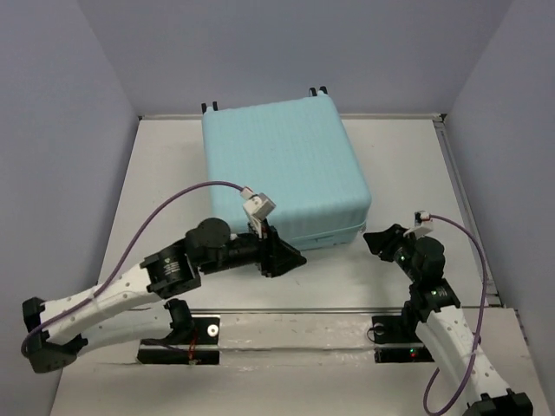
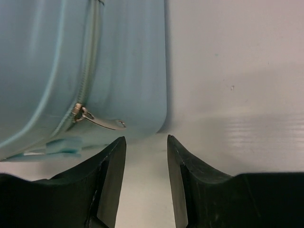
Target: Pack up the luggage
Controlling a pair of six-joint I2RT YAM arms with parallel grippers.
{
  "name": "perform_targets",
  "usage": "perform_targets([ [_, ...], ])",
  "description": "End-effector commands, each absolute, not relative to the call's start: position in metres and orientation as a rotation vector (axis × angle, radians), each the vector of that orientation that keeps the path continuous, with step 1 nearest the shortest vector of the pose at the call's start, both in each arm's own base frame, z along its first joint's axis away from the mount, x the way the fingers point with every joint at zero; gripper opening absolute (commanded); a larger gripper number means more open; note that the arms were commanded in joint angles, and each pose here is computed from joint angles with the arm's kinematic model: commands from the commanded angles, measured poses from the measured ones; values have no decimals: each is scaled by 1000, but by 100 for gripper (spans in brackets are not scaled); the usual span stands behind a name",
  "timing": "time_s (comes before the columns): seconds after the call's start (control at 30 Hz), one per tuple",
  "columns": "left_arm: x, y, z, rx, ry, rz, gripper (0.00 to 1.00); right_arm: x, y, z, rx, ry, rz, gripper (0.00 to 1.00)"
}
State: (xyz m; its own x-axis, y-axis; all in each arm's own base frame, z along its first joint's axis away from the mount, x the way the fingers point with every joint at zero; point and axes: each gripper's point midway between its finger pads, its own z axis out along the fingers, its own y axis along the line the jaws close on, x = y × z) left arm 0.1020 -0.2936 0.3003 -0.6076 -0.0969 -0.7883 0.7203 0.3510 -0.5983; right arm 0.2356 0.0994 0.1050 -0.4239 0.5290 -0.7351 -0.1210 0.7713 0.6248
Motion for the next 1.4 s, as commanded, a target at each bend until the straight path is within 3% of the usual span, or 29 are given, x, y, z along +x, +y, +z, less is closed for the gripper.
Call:
perform_targets([
  [0.0,104,-326,292,509,1811,-1324,45,242,115,127,152,1833,796,46],
  [0.37,141,-346,184,387,2014,-1075,43,257,115,141,36,1756,736,47],
  [0.73,151,-353,144,343,2079,-1001,41,264,138,164,-225,1608,776,49],
  [0.97,164,-338,124,236,2103,-897,41,268,120,177,-178,1550,660,48],
  [1.17,172,-328,117,159,2102,-851,42,273,117,176,-161,1554,637,45],
  [1.37,177,-327,117,117,2090,-837,42,281,117,183,-167,1545,630,24],
])
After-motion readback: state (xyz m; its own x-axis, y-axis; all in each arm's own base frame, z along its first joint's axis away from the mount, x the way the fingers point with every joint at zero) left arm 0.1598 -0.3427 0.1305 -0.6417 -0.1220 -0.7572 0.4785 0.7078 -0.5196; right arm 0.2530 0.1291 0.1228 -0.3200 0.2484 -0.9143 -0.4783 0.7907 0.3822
